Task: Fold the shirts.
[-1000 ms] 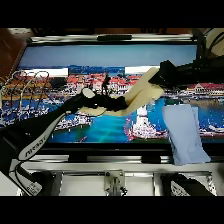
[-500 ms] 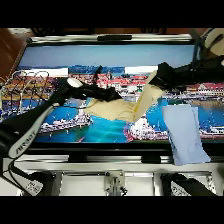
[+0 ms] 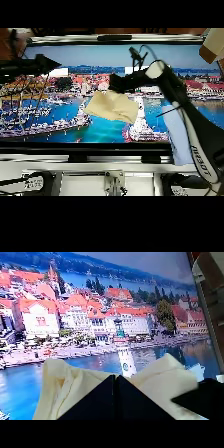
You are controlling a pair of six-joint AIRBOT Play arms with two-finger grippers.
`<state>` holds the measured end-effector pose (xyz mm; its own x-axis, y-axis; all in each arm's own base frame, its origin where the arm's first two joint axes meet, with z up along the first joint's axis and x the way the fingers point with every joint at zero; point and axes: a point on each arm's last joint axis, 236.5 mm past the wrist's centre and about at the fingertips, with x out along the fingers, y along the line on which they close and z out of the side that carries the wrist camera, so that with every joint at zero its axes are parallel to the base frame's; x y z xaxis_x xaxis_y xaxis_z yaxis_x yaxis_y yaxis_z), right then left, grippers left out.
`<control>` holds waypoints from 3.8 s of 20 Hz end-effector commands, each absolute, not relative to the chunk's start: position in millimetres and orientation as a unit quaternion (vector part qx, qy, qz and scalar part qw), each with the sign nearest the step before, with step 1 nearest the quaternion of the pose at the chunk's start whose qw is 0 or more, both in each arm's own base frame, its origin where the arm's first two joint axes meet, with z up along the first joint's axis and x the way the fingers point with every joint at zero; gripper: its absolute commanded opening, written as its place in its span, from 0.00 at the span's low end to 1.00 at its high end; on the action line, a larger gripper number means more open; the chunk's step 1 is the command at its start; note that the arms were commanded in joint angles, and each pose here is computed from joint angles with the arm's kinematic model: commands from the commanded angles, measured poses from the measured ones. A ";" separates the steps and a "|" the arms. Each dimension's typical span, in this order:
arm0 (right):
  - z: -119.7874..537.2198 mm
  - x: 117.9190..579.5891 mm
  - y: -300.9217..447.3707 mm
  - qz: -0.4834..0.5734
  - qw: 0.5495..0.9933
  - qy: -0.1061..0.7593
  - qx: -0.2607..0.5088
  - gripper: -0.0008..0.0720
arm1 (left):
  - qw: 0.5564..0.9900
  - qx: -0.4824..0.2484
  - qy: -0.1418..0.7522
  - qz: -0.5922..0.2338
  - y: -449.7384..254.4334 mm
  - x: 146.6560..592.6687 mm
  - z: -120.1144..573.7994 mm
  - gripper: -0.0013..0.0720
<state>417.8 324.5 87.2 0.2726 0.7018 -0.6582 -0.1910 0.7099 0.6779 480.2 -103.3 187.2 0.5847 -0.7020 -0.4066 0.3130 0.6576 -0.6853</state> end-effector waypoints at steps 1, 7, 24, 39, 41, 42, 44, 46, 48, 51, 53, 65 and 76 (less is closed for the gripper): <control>36.2 434.7 381.5 0.276 0.742 0.526 0.310 0.14 | 0.849 -0.273 0.341 -0.298 -69.6 450.9 210.2 0.06; 46.5 433.7 357.4 0.301 0.719 0.542 0.313 0.90 | 0.830 -0.249 0.366 -0.339 -89.5 430.8 206.6 0.06; -99.6 380.7 183.0 0.118 0.635 0.702 0.301 0.90 | 0.829 -0.244 0.366 -0.346 -96.6 430.3 206.5 0.06; 85.3 446.2 72.0 0.170 0.758 0.519 0.357 0.10 | 0.829 -0.237 0.365 -0.350 -97.1 429.7 205.5 0.06; 105.3 428.8 26.7 0.127 0.766 0.510 0.369 0.10 | 0.826 -0.236 0.370 -0.355 -98.7 426.4 204.6 0.06; 113.1 418.3 5.4 0.102 0.769 0.507 0.376 0.10 | 0.823 -0.235 0.373 -0.357 -99.5 424.6 204.1 0.06; 124.4 399.1 -28.9 0.056 0.776 0.500 0.380 0.10 | 0.819 -0.234 0.378 -0.362 -101.1 421.0 203.2 0.06; 131.8 379.8 -60.4 0.006 0.786 0.494 0.372 0.10 | 0.816 -0.233 0.381 -0.366 -102.2 418.6 202.6 0.06; 140.8 366.9 -91.0 -0.041 0.803 0.474 0.358 0.10 | 0.815 -0.233 0.383 -0.368 -103.2 417.1 202.5 0.06; 145.9 356.0 -120.6 -0.085 0.811 0.455 0.359 0.10 | 0.808 -0.230 0.389 -0.377 -109.0 412.5 201.7 0.06; 145.0 354.4 -124.7 -0.092 0.810 0.454 0.360 0.10 | 0.806 -0.226 0.391 -0.383 -114.7 411.1 201.7 0.06; 111.2 211.6 -149.9 -0.241 0.664 0.656 0.266 0.10 | 0.805 -0.195 0.383 -0.409 -129.7 406.5 201.7 0.06; 10.7 101.2 -89.7 -0.303 0.514 0.738 0.315 0.10 | 0.807 -0.188 0.379 -0.413 -129.7 406.5 201.7 0.06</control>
<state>140.2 -111.7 37.4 -0.1659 0.1030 -0.9808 0.7524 0.6561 -0.0584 406.6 -129.7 201.7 0.3723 -0.8084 -0.4560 0.5210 0.5886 -0.6181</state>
